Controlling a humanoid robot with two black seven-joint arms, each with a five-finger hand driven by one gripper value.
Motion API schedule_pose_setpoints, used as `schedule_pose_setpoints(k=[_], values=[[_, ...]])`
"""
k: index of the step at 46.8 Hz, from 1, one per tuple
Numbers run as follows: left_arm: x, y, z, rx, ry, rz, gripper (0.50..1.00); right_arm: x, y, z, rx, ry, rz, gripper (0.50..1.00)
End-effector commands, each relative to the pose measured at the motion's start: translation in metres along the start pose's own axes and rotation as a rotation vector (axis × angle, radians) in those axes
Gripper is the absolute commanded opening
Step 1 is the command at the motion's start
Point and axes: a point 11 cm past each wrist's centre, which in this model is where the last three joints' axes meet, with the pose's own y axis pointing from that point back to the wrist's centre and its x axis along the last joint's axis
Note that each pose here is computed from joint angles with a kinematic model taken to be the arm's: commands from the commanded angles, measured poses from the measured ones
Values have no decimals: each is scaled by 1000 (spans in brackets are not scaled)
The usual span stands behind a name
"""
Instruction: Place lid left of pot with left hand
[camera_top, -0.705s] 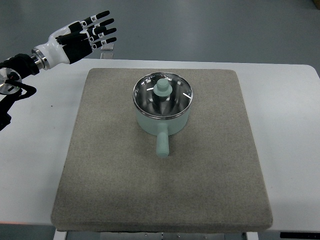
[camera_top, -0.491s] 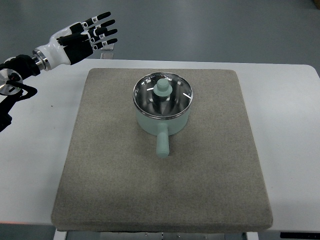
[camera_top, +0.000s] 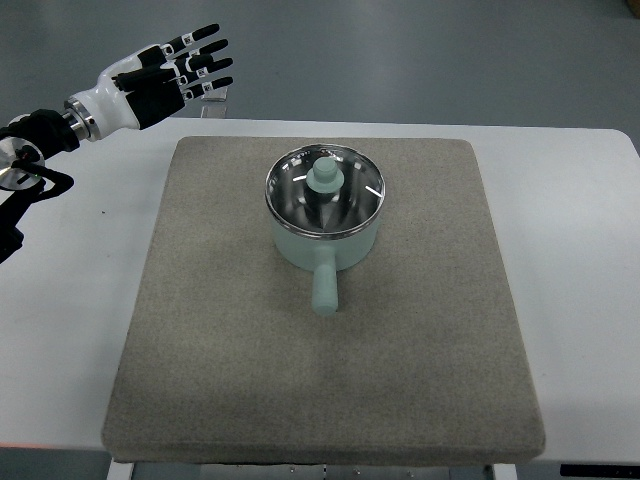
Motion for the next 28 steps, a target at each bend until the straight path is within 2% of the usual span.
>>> schedule_pose_setpoints(k=[1, 28], values=[[0, 0, 1, -4, -1, 1, 999, 0, 0, 0, 0, 0, 0, 921], [5, 1, 5, 15, -40, 14, 999, 0, 0, 0, 0, 0, 0, 921]])
